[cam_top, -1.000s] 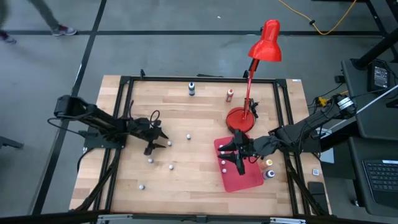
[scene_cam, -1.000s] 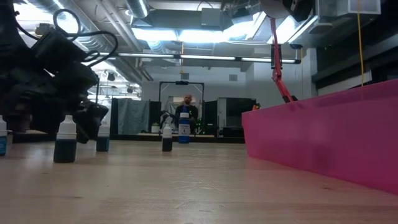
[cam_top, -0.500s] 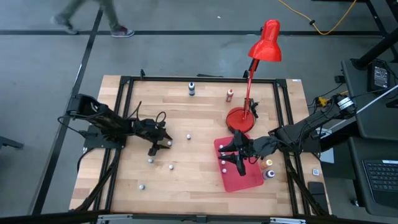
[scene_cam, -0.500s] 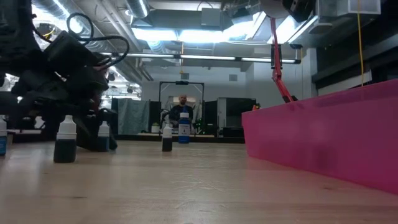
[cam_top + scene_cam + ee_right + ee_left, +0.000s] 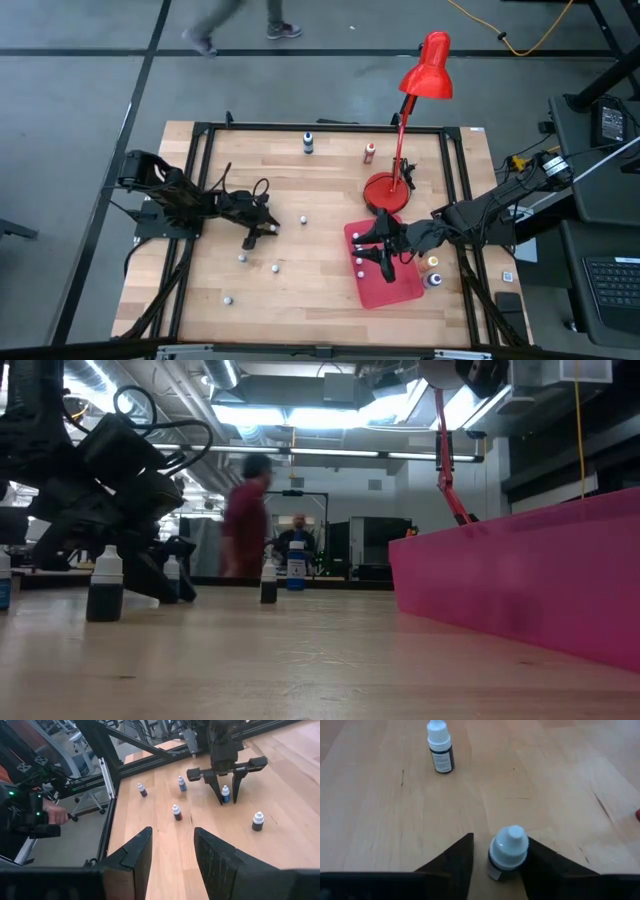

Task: Pick & Place food coloring
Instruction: Put the small blue food coloring bottle into the red bin

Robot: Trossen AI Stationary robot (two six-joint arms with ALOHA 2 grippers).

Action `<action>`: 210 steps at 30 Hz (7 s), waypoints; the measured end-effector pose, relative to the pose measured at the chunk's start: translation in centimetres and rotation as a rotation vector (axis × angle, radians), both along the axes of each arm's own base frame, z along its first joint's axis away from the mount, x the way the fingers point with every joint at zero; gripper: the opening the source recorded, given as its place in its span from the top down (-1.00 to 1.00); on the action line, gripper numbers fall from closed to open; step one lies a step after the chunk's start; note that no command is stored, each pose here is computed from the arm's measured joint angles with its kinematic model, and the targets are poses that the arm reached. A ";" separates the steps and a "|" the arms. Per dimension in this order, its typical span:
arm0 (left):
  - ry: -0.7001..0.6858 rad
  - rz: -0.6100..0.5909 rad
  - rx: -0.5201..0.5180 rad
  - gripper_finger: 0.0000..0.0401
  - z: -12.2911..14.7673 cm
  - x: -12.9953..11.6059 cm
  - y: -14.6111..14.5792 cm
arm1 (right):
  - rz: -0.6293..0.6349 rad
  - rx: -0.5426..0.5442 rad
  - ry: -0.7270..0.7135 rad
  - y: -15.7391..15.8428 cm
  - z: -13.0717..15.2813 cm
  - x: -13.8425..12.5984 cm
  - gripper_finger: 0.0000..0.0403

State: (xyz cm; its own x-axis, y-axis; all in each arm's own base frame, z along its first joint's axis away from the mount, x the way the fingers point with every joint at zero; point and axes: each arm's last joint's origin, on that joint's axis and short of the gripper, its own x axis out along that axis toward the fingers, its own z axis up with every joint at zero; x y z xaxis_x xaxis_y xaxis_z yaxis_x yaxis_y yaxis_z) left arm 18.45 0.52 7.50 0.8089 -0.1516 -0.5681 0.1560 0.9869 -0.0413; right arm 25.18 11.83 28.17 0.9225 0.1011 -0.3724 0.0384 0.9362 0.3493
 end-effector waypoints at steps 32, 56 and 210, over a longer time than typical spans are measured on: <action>0.034 0.031 -0.069 0.22 -0.5 -1.0 -0.3 | 0.003 -0.015 0.005 0.0 -0.1 0.0 0.27; 0.060 0.070 -0.114 0.33 -0.6 -1.1 -0.4 | 0.003 -0.014 0.005 0.0 -0.1 0.0 0.27; 0.110 0.321 -0.111 0.24 28.1 7.7 -1.5 | 0.113 -0.225 0.399 -6.5 10.8 11.1 0.74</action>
State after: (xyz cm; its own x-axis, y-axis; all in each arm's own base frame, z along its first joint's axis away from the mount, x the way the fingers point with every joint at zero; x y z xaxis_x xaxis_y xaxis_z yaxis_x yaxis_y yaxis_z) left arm 26.17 -1.00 35.56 0.7600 0.0344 -0.6490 -0.1727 0.9734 -0.1506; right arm 36.28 5.35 38.94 0.6909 0.0688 -0.7196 0.0220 0.9930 0.1160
